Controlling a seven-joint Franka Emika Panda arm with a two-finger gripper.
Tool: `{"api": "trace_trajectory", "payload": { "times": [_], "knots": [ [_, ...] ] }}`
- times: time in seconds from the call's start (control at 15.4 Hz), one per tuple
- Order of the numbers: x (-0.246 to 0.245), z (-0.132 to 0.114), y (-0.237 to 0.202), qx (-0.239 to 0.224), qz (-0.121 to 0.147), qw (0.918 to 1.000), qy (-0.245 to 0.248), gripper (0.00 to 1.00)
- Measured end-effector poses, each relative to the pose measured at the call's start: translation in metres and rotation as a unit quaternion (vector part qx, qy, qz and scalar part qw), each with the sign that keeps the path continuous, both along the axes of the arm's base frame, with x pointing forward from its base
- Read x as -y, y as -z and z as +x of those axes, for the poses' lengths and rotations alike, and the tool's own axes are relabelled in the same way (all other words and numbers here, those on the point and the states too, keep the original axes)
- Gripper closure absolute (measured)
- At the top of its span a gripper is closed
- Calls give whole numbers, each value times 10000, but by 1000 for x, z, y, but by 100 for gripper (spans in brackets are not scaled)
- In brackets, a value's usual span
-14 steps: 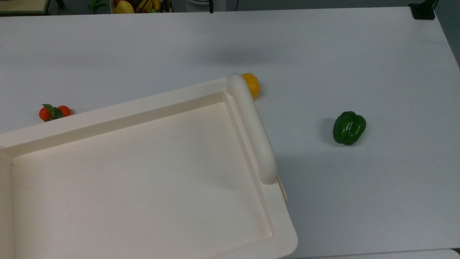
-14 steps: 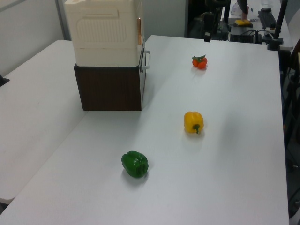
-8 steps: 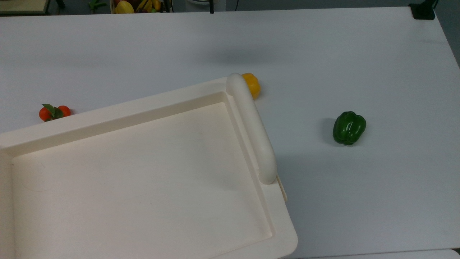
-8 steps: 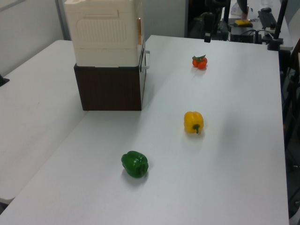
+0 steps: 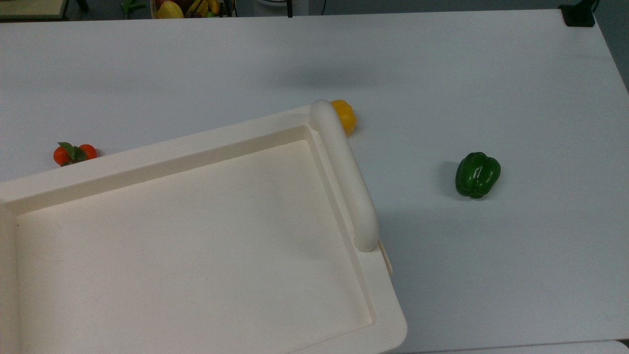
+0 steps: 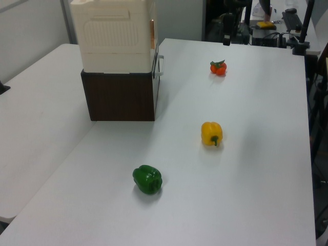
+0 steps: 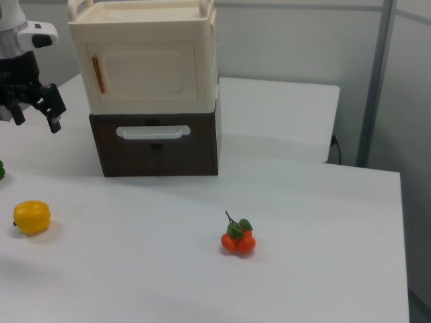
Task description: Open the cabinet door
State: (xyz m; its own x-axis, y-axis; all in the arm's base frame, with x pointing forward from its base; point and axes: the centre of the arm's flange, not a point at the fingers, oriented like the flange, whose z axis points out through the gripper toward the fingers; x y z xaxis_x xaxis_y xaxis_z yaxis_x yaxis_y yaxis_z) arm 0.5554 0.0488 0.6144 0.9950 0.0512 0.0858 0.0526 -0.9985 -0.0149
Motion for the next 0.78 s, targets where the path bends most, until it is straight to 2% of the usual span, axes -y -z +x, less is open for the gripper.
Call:
{"api": "trace_trajectory", "payload": {
  "times": [0.19,0.39,0.78],
  "knots": [
    [-6,9,-9,487,94,9987,-105,0],
    [-21,18,-21,1071,182,9938,-233,0],
    [-29,39,-42,2276,324,9729,-238,1]
  ]
}}
